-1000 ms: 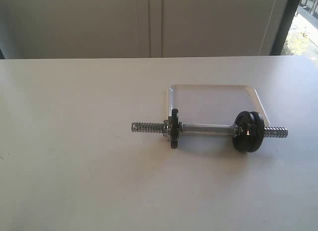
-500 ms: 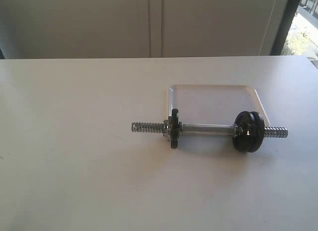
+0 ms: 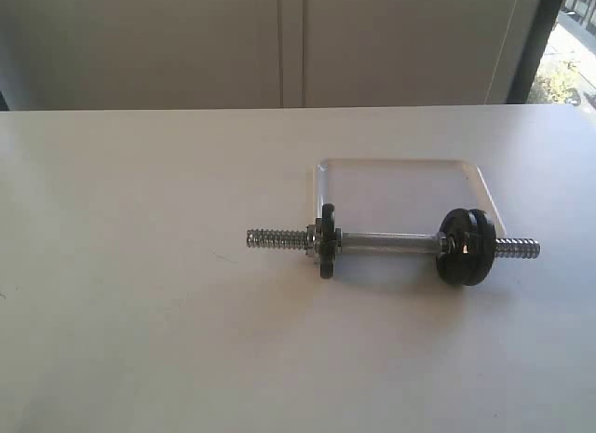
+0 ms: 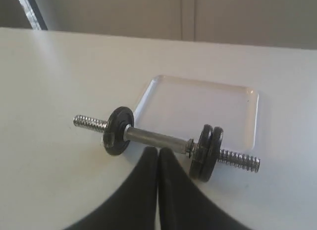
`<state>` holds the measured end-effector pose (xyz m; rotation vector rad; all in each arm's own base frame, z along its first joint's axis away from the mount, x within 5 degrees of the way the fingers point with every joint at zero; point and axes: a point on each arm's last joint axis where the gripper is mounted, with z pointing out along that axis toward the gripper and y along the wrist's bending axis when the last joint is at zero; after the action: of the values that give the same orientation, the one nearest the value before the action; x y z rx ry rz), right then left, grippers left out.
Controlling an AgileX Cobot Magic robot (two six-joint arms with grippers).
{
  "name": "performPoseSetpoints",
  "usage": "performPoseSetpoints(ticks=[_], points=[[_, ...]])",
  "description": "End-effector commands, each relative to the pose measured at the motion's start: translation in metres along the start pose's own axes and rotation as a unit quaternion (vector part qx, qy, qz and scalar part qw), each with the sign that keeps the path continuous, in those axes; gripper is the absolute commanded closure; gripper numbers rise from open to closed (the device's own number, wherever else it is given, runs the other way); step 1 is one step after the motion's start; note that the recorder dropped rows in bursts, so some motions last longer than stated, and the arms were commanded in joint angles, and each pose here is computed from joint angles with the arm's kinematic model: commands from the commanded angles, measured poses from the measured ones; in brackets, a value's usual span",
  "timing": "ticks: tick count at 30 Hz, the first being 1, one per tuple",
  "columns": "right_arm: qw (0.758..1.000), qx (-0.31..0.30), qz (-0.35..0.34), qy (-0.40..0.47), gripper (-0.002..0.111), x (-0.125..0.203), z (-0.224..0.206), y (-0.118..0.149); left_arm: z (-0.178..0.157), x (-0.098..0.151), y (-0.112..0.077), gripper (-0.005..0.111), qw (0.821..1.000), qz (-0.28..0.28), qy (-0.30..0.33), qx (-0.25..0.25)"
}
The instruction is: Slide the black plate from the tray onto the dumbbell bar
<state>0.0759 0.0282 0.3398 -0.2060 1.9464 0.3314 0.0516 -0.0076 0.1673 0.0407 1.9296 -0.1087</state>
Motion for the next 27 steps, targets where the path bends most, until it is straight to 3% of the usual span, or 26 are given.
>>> performPoseSetpoints(ticks=[1, 7, 13, 20, 27], points=[[0.994, 0.019, -0.011, -0.107, 0.107, 0.015, -0.014, -0.006, 0.0, 0.0, -0.001, 0.107, 1.0, -0.003, -0.004, 0.005], [0.983, 0.023, -0.045, -0.177, 0.107, 0.046, -0.015, -0.011, 0.0, 0.0, -0.001, 0.107, 1.0, -0.003, -0.004, 0.005], [0.988, 0.027, -0.042, -0.144, 0.107, 0.09, 0.002, -0.017, 0.0, 0.0, -0.001, 0.107, 1.0, -0.003, -0.004, 0.005], [0.995, 0.078, -0.028, -0.057, 0.107, 0.151, 0.029, -0.031, 0.0, 0.0, -0.001, 0.107, 1.0, -0.003, -0.004, 0.005], [0.992, 0.102, -0.018, -0.068, 0.107, 0.154, 0.03, -0.035, 0.0, 0.0, -0.001, 0.107, 1.0, -0.003, -0.004, 0.005]])
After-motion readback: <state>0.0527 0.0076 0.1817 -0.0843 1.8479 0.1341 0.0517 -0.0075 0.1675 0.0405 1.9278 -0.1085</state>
